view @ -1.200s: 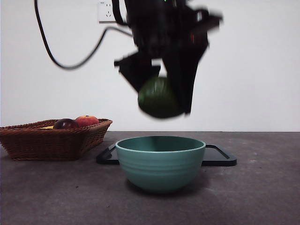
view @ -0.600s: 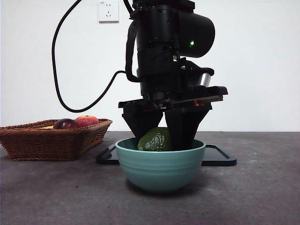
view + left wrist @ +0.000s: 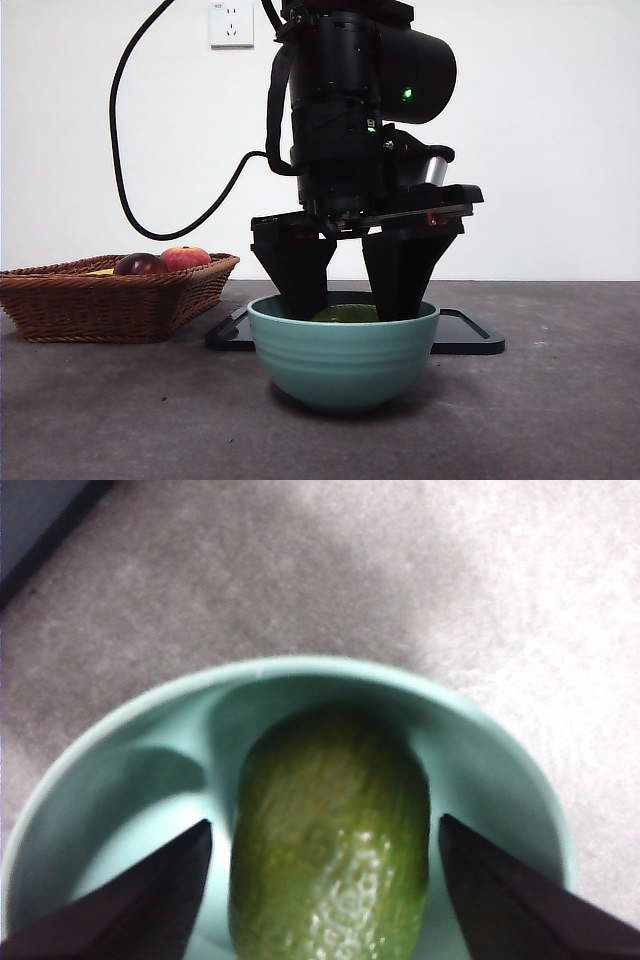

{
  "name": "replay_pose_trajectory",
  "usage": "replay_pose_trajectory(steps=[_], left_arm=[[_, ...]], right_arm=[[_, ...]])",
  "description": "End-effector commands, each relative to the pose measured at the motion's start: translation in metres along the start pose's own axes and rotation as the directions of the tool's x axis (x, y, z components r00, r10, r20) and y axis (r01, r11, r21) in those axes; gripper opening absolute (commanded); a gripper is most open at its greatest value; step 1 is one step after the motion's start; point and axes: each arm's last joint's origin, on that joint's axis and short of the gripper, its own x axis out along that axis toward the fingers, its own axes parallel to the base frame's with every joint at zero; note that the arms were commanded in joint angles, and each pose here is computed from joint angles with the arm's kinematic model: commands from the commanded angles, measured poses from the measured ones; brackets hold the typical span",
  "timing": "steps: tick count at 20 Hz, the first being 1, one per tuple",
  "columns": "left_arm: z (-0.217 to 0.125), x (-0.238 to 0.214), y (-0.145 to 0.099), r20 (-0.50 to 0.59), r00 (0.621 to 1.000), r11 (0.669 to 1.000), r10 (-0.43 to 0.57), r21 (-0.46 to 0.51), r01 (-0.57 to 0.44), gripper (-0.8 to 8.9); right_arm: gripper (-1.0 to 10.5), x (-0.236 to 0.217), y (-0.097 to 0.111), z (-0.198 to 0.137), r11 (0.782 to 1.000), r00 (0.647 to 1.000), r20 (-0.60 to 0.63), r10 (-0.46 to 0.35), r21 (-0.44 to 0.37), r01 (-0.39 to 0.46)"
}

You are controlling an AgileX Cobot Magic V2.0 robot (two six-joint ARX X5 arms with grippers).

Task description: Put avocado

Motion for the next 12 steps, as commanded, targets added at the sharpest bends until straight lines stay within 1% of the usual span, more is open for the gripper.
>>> replay_pose_trajectory(steps=[1, 4, 8, 9, 11, 12], left_arm=[[0.004, 0.004, -0.003, -0.007, 1.0, 1.0, 0.003, 0.007, -0.003, 3.82], [0.002, -0.013, -0.002, 0.036, 0.999, 1.0, -0.001, 0.007, 0.001, 3.82], [-0.007, -0.053, -0.004, 0.132, 0.991, 1.0, -0.011, 0.012, 0.009, 3.85], [-0.01, -0.066, -0.004, 0.163, 0.987, 1.0, -0.014, 0.014, 0.012, 4.08], [-0.019, -0.089, -0.004, 0.22, 0.975, 1.0, -0.019, 0.018, 0.015, 4.91], [-0.024, -0.101, -0.004, 0.241, 0.97, 1.0, -0.021, 0.023, 0.016, 5.0]], right_arm=[[5.8, -0.003, 0.003, 0.005, 1.0, 1.0, 0.018, 0.011, -0.005, -0.011], [5.8, -0.003, 0.003, 0.005, 1.0, 1.0, 0.019, 0.011, -0.005, -0.01], [5.8, -0.003, 0.003, 0.005, 1.0, 1.0, 0.019, 0.011, -0.004, -0.01], [5.8, -0.003, 0.003, 0.005, 1.0, 1.0, 0.018, 0.011, -0.004, -0.01], [5.8, -0.003, 0.003, 0.005, 1.0, 1.0, 0.018, 0.011, -0.004, -0.01], [5.8, -0.003, 0.003, 0.005, 1.0, 1.0, 0.018, 0.011, -0.004, -0.01]])
